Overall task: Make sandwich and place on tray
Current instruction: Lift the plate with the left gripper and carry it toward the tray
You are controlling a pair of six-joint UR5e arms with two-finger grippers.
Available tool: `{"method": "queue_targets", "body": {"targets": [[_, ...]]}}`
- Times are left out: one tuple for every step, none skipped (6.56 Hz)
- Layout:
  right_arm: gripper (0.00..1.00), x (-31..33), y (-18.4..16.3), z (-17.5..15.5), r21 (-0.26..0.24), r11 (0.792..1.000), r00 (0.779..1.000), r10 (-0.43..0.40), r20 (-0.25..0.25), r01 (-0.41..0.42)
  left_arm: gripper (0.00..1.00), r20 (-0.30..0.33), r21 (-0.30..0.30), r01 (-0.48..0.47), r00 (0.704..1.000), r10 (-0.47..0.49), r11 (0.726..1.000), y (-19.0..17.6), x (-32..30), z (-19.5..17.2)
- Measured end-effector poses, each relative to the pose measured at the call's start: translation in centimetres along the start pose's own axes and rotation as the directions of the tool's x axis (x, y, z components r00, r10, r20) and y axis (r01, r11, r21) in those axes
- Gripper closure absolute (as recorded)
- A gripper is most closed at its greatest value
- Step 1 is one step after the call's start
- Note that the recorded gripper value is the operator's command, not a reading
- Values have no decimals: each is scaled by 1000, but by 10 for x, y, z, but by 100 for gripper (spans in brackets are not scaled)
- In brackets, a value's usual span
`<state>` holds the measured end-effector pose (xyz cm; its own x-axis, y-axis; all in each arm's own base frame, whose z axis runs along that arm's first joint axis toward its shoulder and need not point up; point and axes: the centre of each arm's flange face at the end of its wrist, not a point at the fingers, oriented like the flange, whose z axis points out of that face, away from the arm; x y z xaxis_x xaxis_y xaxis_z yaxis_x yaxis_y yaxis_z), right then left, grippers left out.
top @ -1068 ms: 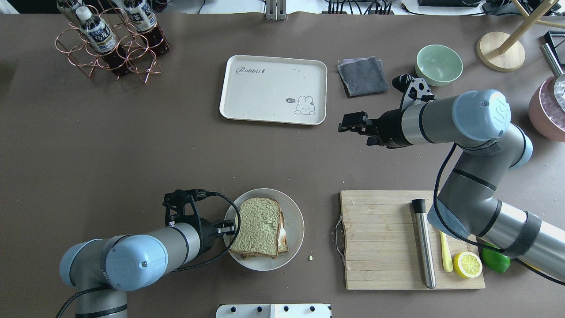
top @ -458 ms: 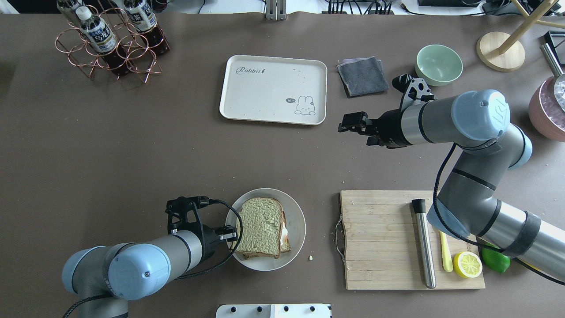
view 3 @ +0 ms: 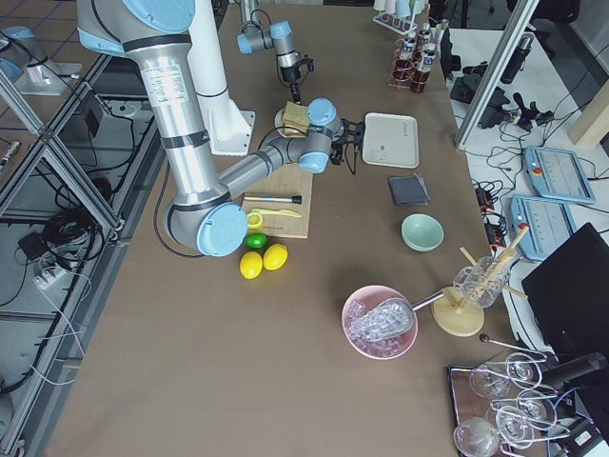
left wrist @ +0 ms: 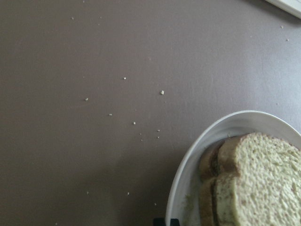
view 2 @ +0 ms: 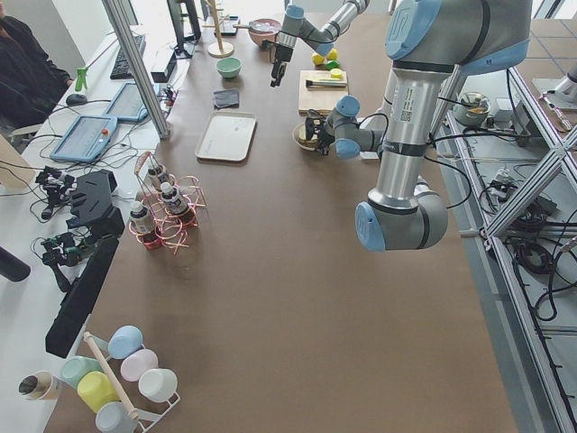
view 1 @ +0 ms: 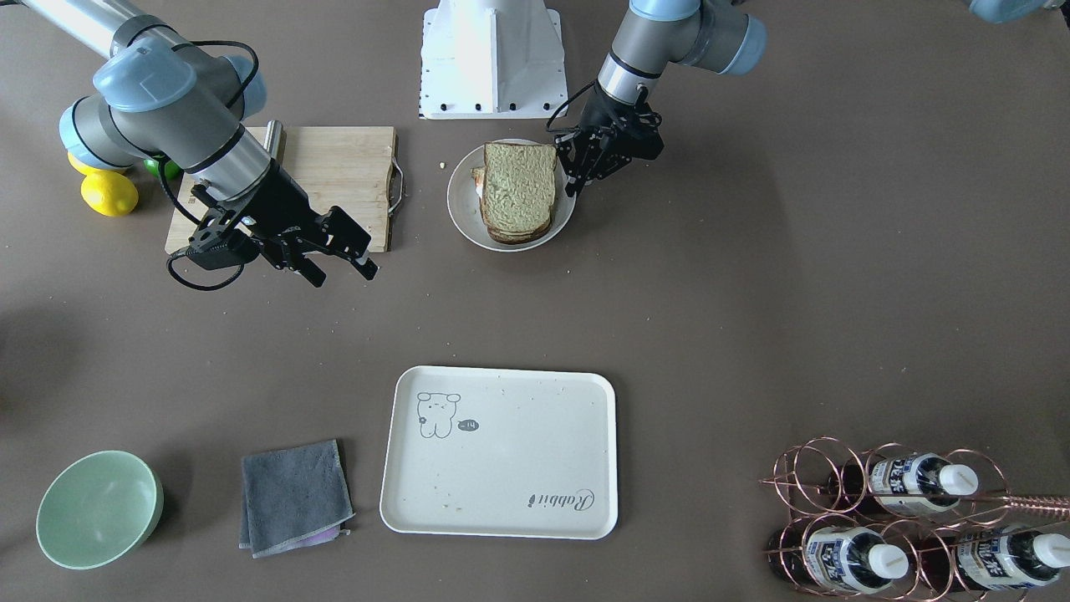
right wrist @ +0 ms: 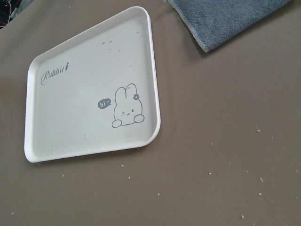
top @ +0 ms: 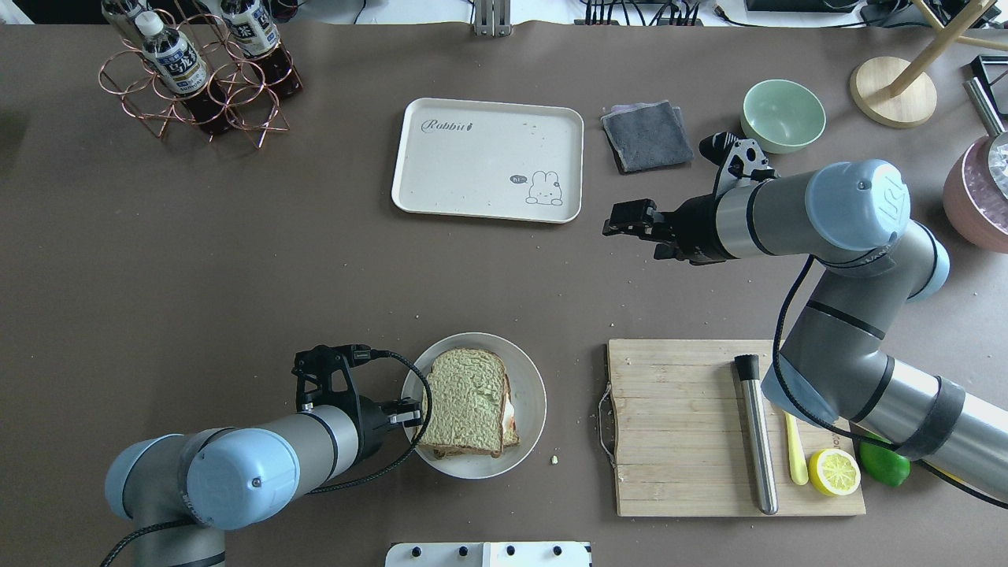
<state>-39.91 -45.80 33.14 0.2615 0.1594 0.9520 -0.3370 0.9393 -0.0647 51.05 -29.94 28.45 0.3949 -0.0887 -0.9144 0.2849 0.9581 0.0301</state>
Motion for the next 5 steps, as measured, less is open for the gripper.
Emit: {"method": "queue_targets", "body": {"targets": [[0, 2, -2, -2, 0, 1000, 1000, 1, -2, -1, 100, -9, 19, 33, 999, -33, 999, -30, 2, -9], [0, 4, -4, -4, 0, 1000, 1000, 2, -3, -2, 100, -17, 60, 101, 995, -100, 993, -65, 8, -17], [0, 6, -4, -5, -1, 1000, 1000, 2, -2, -2, 100, -19, 104, 206, 979, -205, 973, -99, 23, -19], [0, 8, -3, -6, -2, 1000, 1000, 4, -4, -4, 100, -19, 139, 299, 954, -299, 944, -128, 45, -13], [0, 10, -3, -7, -3, 1000, 1000, 5, -5, -5, 100, -10, 177, 364, 930, -368, 914, -158, 64, 0]]}}
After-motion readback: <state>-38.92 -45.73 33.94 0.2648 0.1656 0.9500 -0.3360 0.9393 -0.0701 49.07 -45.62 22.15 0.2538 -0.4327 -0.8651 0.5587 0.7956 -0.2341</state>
